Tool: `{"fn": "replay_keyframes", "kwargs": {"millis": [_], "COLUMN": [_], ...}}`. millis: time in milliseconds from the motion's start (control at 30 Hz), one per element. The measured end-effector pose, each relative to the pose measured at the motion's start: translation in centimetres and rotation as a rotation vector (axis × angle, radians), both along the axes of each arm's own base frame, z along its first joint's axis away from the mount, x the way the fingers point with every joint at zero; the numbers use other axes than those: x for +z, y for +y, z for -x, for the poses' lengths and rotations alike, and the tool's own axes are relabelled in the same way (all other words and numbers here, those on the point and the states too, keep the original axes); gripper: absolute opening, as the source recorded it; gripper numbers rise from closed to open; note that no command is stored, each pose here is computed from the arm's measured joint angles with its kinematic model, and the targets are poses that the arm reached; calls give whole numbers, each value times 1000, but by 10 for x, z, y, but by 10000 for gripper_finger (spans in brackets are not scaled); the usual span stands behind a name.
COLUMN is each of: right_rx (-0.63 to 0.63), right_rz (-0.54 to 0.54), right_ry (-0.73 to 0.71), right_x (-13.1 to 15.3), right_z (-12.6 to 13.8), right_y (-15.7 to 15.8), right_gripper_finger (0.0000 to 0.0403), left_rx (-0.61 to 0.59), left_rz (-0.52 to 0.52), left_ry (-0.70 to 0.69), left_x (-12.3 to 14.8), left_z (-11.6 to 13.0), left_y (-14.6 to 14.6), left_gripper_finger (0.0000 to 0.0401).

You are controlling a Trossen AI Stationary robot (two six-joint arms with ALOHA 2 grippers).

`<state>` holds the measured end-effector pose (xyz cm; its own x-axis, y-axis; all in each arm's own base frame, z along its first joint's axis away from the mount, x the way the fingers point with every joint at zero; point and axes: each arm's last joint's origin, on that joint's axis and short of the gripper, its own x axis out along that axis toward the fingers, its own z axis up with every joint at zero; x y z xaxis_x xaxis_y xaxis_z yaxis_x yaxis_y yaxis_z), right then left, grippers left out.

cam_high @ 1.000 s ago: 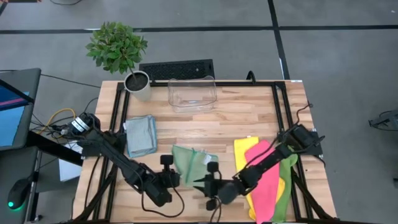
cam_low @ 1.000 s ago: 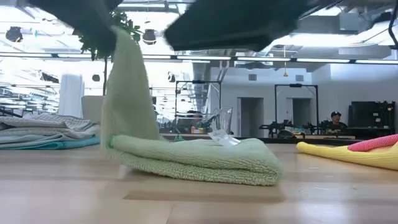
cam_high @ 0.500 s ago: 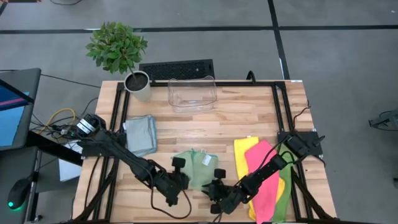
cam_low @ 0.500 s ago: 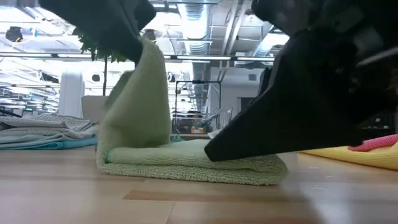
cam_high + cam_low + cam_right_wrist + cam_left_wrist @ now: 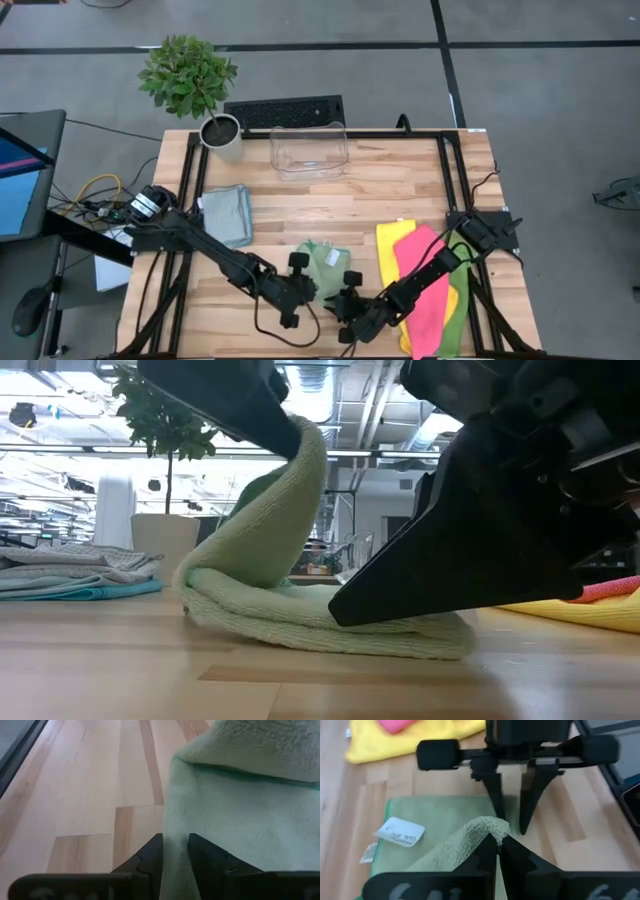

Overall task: Fold microfiber towels
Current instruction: Fold the light green microfiber cloth

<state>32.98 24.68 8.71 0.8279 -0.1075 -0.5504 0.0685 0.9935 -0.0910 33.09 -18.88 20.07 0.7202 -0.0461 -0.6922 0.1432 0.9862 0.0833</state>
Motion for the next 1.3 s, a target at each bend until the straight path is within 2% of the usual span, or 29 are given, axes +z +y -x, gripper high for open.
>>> {"fn": "replay_keyframes", "kwargs": {"millis": [333,667,867,1100,1300], "right_rx": [0,-6,-8,-4,3], "right_rz": [-1,3,1,-3,-10], "right_ry": [1,7,4,4,8], "right_x": [0,-1,0,0,0], "right_z": [0,-2,-2,-2,-2], "right_y": [0,-3,-3,-3,-3], "right_gripper_finger": [118,118,118,118,118], "left_rx": [-39,-75,-93,-88,-100], "left_rz": [56,87,86,111,109], "left_ry": [26,-12,52,44,94], "left_x": [-18,-17,-31,-40,-53], "left_z": [-9,-21,-22,-29,-29], "left_y": [-4,-12,-10,-11,-10], "left_gripper_finger": [5,4,4,4,4]}}
